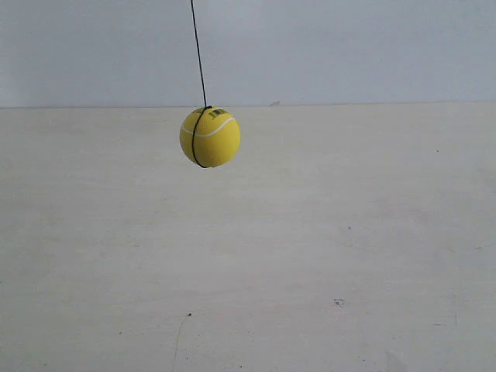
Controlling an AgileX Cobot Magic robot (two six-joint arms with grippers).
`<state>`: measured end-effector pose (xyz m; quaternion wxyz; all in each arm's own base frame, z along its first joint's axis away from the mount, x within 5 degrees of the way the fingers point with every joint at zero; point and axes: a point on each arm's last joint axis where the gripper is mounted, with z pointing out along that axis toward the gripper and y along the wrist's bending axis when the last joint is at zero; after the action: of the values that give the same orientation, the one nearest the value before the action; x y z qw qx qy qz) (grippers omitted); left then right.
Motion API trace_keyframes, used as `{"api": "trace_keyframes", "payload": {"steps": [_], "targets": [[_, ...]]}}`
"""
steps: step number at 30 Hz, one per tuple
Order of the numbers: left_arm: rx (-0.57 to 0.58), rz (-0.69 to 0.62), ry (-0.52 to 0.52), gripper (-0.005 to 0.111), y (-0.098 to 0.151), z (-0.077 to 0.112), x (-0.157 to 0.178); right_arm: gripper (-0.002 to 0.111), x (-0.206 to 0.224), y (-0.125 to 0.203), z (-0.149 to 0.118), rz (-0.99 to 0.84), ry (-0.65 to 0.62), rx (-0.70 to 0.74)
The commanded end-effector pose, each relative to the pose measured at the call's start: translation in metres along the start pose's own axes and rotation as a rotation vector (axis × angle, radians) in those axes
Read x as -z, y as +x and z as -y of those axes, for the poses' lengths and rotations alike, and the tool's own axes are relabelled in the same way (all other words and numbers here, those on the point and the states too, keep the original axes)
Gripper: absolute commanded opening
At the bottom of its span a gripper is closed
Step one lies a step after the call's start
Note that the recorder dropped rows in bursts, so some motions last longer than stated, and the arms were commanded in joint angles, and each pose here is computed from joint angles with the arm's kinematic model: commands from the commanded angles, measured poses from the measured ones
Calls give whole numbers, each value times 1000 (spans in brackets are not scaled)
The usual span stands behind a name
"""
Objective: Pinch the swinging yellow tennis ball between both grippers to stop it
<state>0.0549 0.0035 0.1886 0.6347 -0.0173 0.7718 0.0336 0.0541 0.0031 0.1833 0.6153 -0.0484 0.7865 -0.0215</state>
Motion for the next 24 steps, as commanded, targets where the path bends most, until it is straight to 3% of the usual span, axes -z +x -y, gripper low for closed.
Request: {"api": "trace_keyframes", "payload": {"steps": [1,6,24], "targets": [[-29,-26,-4,5,3,-1,0,0,0,-1,0,11,7,-8],[-117,-29,-42,5,3,-4,0,0,0,-1,0,11,7,-8],[-122,-20,-44,5,2,-4,0,0,0,-1,1,18,8,-8]]}}
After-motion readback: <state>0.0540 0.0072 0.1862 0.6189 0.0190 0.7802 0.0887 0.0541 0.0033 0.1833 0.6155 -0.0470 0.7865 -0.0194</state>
